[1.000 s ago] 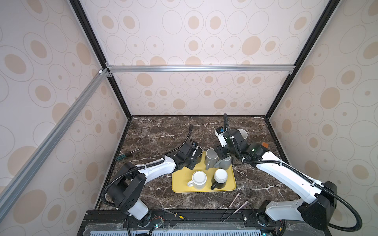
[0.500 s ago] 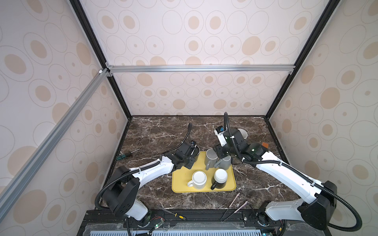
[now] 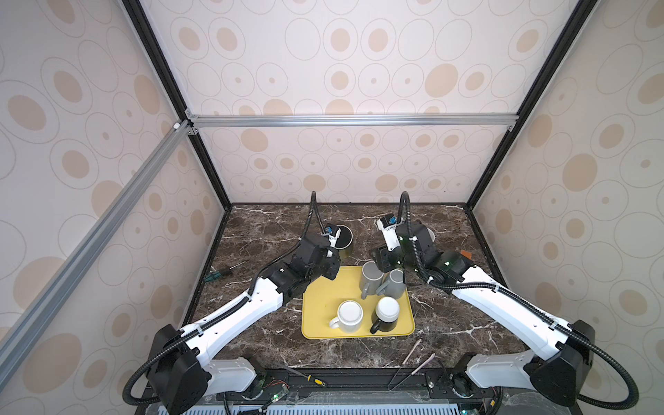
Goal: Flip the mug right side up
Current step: 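Lift the black mug off the tray with the left gripper, then raise the black mug toward the right gripper while the right gripper grasps it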
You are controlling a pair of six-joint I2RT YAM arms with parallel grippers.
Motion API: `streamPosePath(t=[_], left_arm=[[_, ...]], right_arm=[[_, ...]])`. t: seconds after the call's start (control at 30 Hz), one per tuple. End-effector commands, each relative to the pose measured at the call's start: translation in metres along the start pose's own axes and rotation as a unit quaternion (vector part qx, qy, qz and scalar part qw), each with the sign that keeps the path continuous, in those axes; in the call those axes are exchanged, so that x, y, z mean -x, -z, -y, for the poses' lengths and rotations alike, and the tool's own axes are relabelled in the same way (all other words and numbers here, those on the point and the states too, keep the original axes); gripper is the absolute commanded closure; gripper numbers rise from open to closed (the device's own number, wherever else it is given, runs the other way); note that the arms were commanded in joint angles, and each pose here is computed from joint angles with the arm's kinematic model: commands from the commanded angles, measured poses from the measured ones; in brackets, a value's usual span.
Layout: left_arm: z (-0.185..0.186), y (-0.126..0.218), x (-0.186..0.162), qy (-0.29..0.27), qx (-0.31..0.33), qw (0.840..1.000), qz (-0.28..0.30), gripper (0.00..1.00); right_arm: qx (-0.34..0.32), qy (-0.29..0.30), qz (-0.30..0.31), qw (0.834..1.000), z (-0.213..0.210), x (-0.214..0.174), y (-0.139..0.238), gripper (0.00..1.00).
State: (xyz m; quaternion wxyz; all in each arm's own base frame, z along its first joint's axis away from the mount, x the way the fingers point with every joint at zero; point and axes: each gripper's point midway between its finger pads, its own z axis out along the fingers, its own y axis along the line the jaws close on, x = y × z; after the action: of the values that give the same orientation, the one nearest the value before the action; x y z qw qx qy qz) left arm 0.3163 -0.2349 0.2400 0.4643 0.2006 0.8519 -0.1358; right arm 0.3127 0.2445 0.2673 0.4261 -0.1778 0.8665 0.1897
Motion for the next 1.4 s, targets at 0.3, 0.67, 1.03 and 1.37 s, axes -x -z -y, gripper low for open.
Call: streamPosePath(t=[0.3, 0.67, 1.03, 1.37], left_arm=[[0.005, 0.069, 0.11, 0.153, -0.176, 0.941, 0.246, 1.0], [0.013, 0.116, 0.139, 0.258, -0.36, 0.828, 0.344, 1.0], [0.018, 0.13, 0.148, 0.304, -0.451, 0.752, 0.371, 1.0], [0.018, 0.133, 0.152, 0.318, -0.481, 0.724, 0.378, 1.0]], right_arm=[[0.224, -0.165, 0.124, 0.952, -0.012, 0.052, 0.041, 0.55], [0.331, -0.215, 0.125, 0.91, -0.036, 0.066, 0.042, 0.51], [0.407, -0.235, 0.14, 0.871, -0.052, 0.088, 0.052, 0.53], [0.432, -0.226, 0.143, 0.861, -0.061, 0.095, 0.055, 0.54]])
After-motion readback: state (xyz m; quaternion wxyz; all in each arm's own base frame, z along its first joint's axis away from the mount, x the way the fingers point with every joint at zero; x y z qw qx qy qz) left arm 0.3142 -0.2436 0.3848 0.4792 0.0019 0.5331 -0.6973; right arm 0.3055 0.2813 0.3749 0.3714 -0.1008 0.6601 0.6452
